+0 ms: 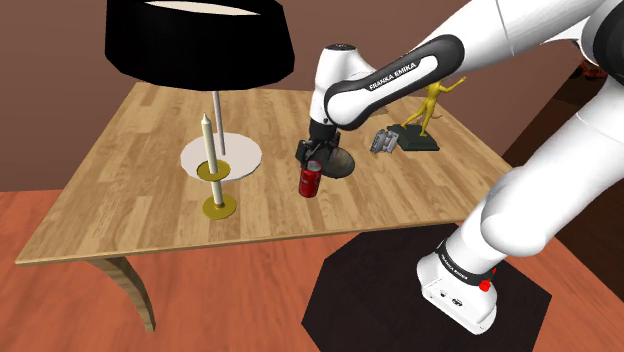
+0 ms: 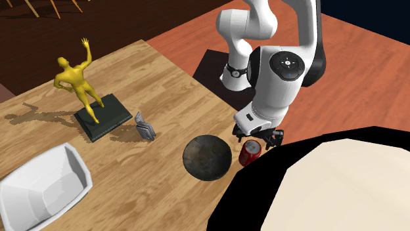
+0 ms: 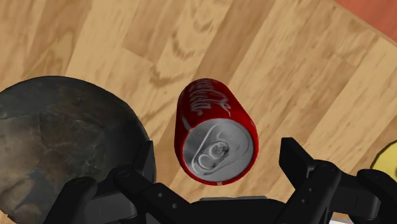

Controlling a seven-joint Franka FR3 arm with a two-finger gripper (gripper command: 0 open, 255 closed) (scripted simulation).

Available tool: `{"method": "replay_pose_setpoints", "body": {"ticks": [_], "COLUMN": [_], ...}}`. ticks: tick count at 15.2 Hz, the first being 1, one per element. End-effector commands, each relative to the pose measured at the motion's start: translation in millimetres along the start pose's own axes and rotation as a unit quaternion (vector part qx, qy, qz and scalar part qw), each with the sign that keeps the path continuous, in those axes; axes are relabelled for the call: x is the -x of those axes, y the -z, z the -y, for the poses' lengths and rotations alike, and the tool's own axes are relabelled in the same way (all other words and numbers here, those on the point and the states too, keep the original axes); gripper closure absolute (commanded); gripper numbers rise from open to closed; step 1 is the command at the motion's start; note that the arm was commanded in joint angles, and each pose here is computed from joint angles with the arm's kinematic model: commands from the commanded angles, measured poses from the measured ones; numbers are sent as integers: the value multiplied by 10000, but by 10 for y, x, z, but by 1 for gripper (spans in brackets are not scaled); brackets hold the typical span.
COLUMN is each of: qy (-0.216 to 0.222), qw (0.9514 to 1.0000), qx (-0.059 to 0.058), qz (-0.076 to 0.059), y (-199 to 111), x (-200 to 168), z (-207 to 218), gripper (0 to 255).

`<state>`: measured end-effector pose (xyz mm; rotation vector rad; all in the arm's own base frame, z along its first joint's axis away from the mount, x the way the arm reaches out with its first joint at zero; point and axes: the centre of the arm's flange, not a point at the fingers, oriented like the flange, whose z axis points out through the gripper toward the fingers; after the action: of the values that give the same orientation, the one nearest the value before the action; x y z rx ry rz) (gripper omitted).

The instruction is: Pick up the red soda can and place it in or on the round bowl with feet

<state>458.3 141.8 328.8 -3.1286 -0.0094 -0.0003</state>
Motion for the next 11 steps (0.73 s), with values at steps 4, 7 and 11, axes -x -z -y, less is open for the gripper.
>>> {"method": "replay_pose_setpoints", "body": {"ticks": [4, 7, 11], "qy": [-1, -1, -1], "qw": [10000, 10000, 10000], "qx": [-3, -3, -3], "qz": [-4, -4, -4], "y": [-273, -304, -304], "x": [-14, -14, -14], "z": [18, 18, 18], "gripper": [0, 0, 0]}}
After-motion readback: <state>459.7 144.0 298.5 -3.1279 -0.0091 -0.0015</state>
